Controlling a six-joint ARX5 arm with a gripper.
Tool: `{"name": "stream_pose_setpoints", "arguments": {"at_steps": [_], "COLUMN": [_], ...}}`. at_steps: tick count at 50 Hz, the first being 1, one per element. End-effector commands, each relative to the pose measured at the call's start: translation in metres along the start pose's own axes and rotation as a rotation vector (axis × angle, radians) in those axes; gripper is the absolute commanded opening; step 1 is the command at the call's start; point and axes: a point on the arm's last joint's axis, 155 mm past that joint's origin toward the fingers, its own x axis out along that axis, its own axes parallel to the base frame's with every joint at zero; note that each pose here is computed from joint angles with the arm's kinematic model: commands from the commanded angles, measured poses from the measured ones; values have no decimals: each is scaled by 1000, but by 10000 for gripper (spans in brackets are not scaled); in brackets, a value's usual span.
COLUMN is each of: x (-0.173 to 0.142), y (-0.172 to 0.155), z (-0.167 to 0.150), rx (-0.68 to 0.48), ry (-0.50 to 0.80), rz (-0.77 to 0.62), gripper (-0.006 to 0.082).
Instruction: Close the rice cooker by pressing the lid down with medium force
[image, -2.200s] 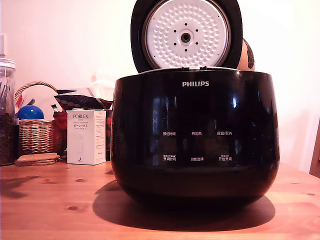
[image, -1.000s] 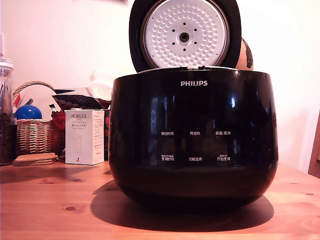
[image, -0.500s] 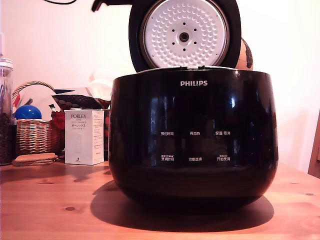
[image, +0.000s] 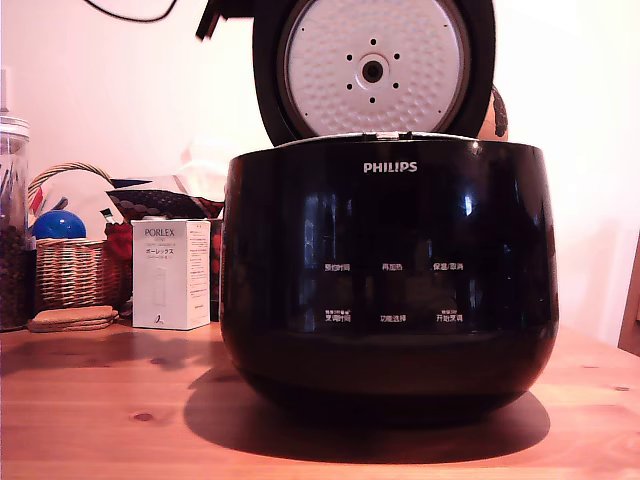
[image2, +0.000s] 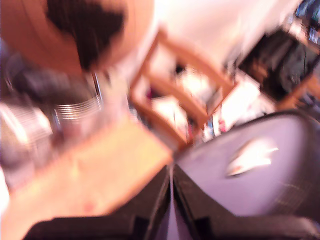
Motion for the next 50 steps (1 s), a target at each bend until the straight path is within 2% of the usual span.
{"name": "stream_pose_setpoints", "arguments": {"at_steps": [1,16,21,41,50], "x": [12,20,24,43,42], "y": [-14,-49,-47,-63,-63], "z": [-16,-51,-60,-63,-59], "rx": [32,69,102,190,221], "ry": [56,186,220,219,205], "rz": [-35,-70,-15,46,82], "gripper": [-22,-22,-22,-22,-22]}}
